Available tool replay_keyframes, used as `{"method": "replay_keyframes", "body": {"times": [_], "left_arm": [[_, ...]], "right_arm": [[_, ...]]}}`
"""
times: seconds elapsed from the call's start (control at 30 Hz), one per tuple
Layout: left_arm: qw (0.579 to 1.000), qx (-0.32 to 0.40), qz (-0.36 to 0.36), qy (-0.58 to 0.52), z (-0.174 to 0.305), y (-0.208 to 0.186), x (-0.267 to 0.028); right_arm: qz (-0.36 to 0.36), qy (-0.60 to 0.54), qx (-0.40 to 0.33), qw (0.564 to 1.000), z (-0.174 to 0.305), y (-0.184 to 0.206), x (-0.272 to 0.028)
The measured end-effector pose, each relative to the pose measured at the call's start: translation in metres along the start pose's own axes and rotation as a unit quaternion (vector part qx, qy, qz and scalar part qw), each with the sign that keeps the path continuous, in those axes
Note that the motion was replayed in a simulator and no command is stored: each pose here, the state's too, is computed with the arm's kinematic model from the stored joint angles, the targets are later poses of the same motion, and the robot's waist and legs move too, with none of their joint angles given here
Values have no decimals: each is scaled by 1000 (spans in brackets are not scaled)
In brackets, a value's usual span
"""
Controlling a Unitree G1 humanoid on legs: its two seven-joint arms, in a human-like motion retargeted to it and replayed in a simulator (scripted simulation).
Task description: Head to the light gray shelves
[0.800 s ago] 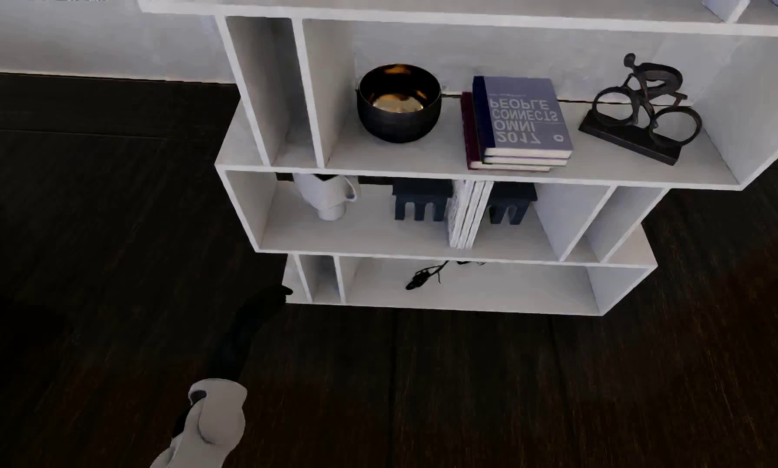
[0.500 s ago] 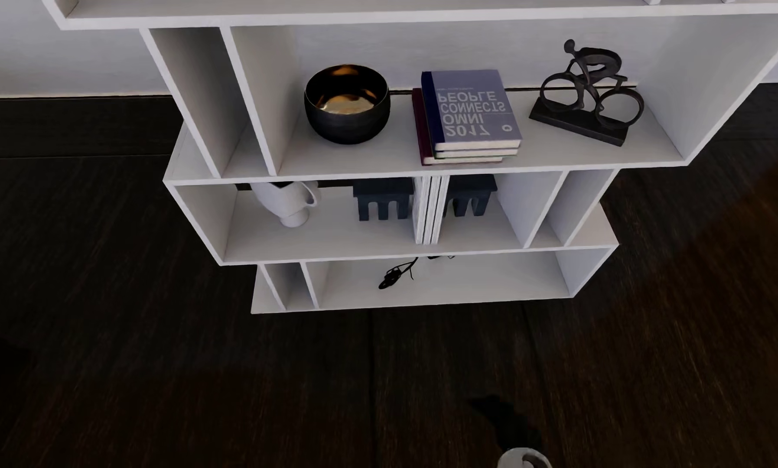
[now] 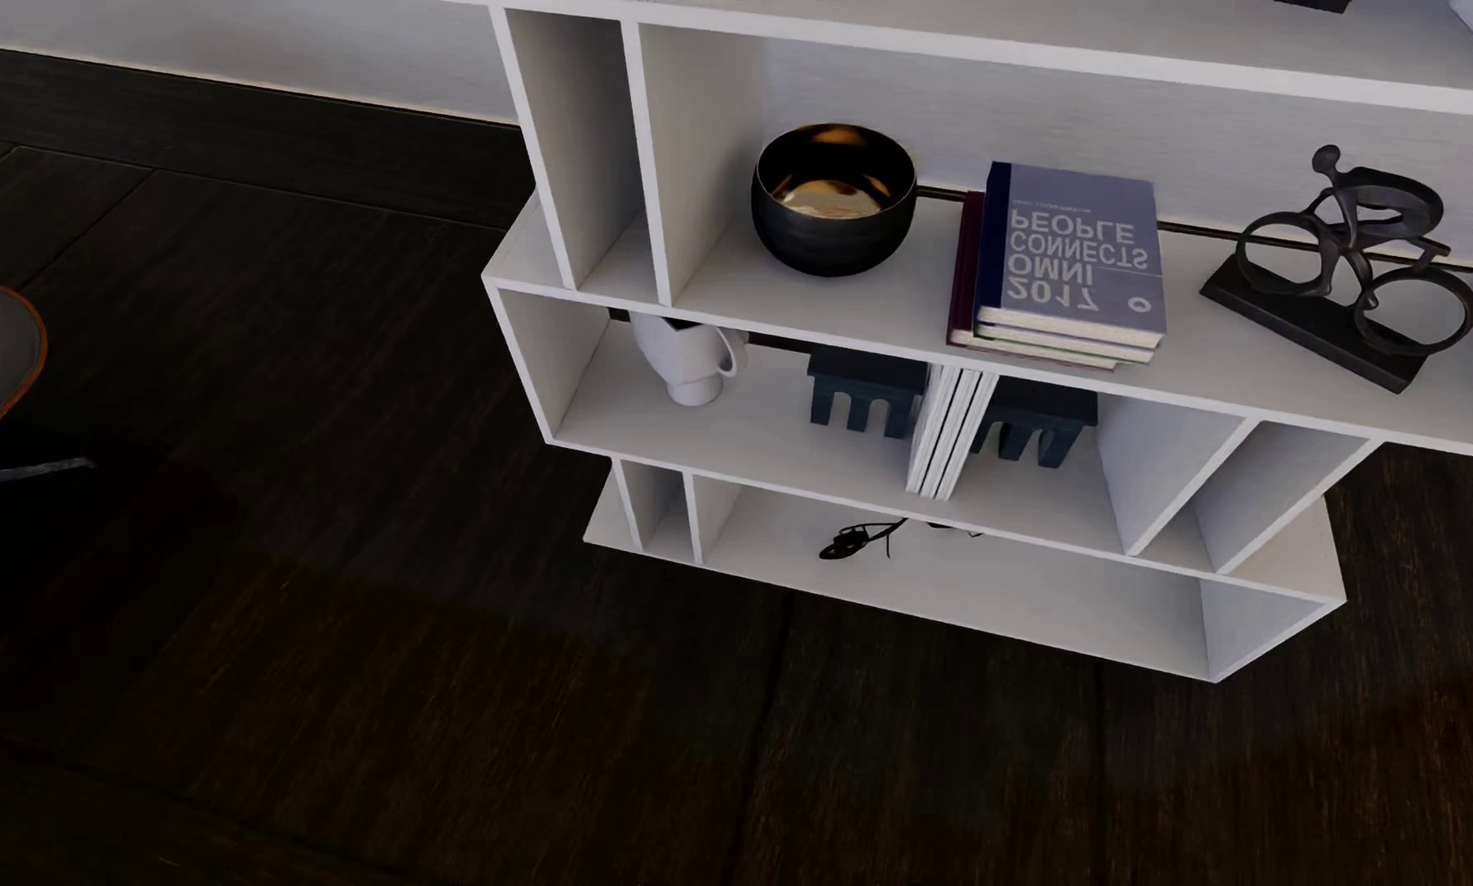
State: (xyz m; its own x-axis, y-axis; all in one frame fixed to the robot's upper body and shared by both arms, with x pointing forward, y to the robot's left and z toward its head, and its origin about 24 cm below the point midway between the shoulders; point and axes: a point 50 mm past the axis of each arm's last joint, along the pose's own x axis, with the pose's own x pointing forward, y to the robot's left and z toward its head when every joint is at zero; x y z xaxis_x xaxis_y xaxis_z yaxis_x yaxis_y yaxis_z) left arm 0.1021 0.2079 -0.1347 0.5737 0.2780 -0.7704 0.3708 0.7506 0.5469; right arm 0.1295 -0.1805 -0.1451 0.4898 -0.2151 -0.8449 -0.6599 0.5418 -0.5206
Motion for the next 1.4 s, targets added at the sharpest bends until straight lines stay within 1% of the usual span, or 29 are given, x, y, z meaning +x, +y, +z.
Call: {"method": "replay_keyframes", "body": {"times": [0.1,0.17,0.23,0.33,0.5,0.6,0.67,0.73,0.87,0.97,1.07,1.13,1.27,1.4], "left_arm": [[999,12,0,-45,19,5,4],[998,12,-3,-55,26,2,4],[998,25,-20,-52,25,-3,5],[998,44,-44,-25,14,-8,5],[998,57,-25,14,-5,-2,5],[998,56,-21,27,-17,3,2],[998,54,-26,35,-22,2,0],[997,54,-30,38,-25,0,-2],[997,63,-42,30,-24,-5,-4],[997,59,-40,24,-20,-6,-4],[997,70,-42,15,-20,-4,-4],[995,81,-50,8,-18,-5,-4],[995,85,-56,5,-9,-6,1],[995,83,-56,18,14,-7,14]], "right_arm": [[49,45,-6,998,-30,35,-9],[57,57,6,997,-40,45,-13],[51,58,19,997,-41,45,-14],[28,35,18,999,-31,31,-10],[-25,-50,14,998,13,-8,-1],[-54,-98,27,993,34,-26,-3],[-75,-118,36,990,38,-33,-6],[-79,-118,41,989,35,-33,-7],[-59,-57,41,996,7,-15,-6],[-6,9,31,999,-22,9,-7],[53,55,2,997,-43,29,-10],[68,65,-5,996,-50,34,-11],[62,38,-27,997,-36,26,-7],[18,-4,-25,1000,0,6,0]]}}
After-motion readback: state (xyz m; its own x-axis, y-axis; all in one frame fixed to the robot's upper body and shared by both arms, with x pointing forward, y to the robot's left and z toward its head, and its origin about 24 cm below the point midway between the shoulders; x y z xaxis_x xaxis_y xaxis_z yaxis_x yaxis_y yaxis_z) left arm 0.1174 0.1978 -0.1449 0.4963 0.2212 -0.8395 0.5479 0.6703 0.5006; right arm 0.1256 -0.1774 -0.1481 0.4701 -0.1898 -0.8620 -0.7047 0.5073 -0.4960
